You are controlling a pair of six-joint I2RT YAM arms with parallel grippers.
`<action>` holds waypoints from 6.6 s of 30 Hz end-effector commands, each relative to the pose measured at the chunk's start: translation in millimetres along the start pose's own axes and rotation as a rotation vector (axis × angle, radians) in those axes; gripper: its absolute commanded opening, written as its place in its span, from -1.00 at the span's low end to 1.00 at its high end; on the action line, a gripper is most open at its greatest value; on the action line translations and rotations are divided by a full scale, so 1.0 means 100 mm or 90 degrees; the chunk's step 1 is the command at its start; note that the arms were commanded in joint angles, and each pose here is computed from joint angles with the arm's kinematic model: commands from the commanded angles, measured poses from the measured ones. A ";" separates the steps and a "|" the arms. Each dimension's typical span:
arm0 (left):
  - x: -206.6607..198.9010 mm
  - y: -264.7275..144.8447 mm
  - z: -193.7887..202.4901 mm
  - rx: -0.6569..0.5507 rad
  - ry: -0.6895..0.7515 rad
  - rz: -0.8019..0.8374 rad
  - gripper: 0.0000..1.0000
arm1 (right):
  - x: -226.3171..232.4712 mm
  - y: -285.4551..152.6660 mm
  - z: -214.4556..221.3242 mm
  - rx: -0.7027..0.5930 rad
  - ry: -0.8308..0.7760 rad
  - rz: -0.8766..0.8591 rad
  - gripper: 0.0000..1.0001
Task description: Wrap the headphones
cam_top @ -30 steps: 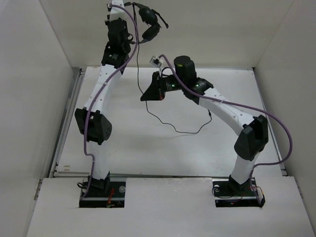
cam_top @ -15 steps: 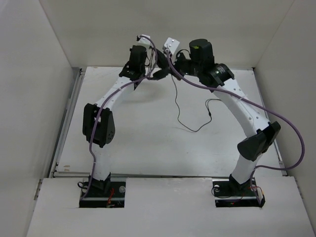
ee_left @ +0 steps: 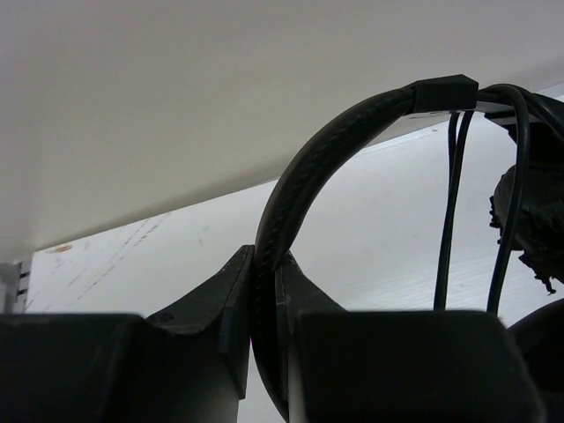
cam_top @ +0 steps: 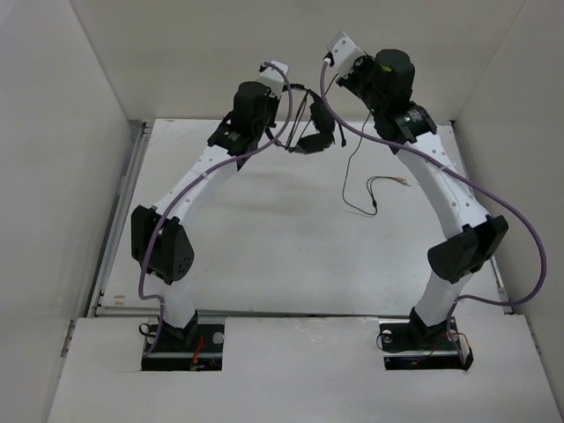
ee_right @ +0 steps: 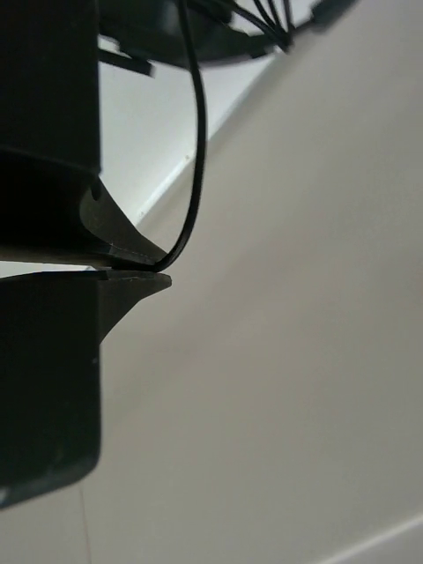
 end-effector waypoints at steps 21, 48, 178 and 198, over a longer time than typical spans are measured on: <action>-0.74 -0.67 -0.68 -0.017 -0.156 0.316 -1.00 | -0.05 0.43 0.60 0.045 0.084 0.069 -0.99; -1.06 -1.00 -1.16 -0.013 -0.250 0.484 -1.00 | 0.42 0.43 0.54 -0.060 0.380 -0.149 -0.74; -0.75 -0.98 -0.86 -0.115 -0.082 0.286 -1.00 | -0.53 0.14 0.25 -0.007 0.015 0.118 -1.00; -0.88 -1.33 -1.62 -0.191 -0.139 0.351 -1.00 | 0.07 0.23 0.58 -0.082 0.361 -0.108 -0.88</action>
Point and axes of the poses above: each gripper's point midway between its finger pads, its own y axis out along the fingers, its own x axis along the line the jaws close on, z = x × y, the point moved 5 cm from there along -y, back along the fingers, and after that the axes turned 14 degrees about -y, right-handed, at the moved point
